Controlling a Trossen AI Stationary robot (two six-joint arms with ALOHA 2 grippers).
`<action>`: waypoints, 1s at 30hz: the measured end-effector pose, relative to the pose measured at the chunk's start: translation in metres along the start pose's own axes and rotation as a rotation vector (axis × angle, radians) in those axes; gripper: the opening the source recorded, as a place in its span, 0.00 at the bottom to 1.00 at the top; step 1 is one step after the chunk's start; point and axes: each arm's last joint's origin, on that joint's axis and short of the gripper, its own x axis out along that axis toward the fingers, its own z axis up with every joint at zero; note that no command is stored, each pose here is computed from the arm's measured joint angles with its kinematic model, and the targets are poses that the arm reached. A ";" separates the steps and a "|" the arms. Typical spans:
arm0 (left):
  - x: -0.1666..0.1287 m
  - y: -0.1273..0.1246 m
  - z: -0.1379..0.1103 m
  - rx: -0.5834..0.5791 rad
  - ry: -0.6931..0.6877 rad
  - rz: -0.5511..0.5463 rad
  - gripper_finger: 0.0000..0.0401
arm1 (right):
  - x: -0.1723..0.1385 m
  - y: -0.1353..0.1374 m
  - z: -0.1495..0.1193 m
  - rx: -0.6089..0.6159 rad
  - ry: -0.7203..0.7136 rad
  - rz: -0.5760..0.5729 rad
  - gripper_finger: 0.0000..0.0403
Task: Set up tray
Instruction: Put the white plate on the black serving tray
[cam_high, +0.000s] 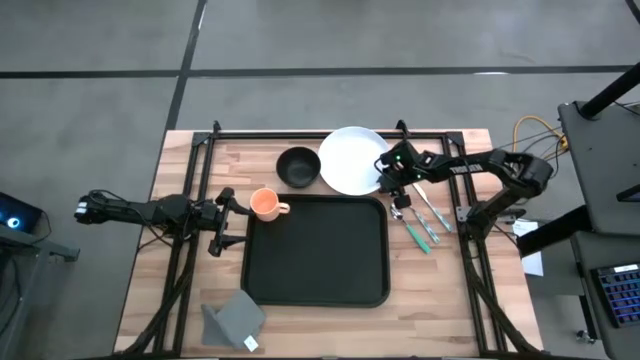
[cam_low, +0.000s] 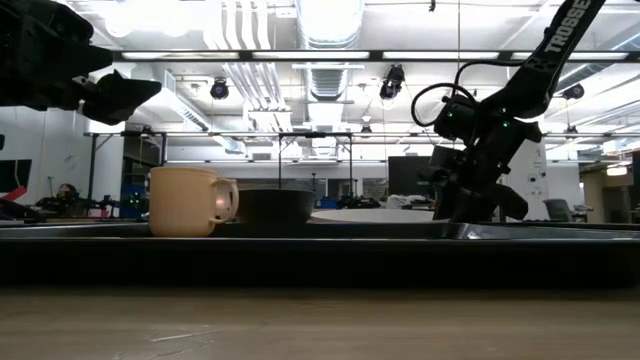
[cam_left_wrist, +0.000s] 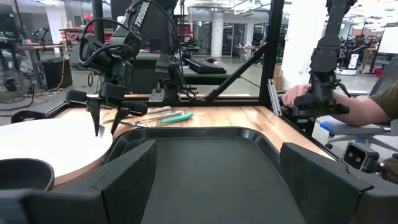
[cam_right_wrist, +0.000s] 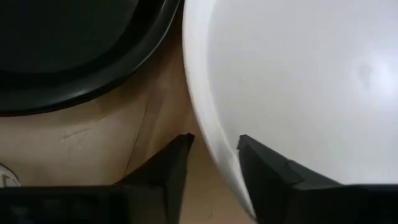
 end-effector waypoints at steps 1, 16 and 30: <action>0.000 0.000 0.000 0.000 0.000 0.000 0.79 | 0.000 0.000 0.000 0.000 0.001 -0.001 0.28; 0.000 0.000 0.000 0.000 0.000 -0.004 0.79 | -0.003 -0.011 0.007 0.059 0.046 -0.082 0.02; 0.000 0.000 0.000 0.000 0.000 -0.003 0.79 | -0.027 -0.012 0.027 0.089 0.004 -0.198 0.02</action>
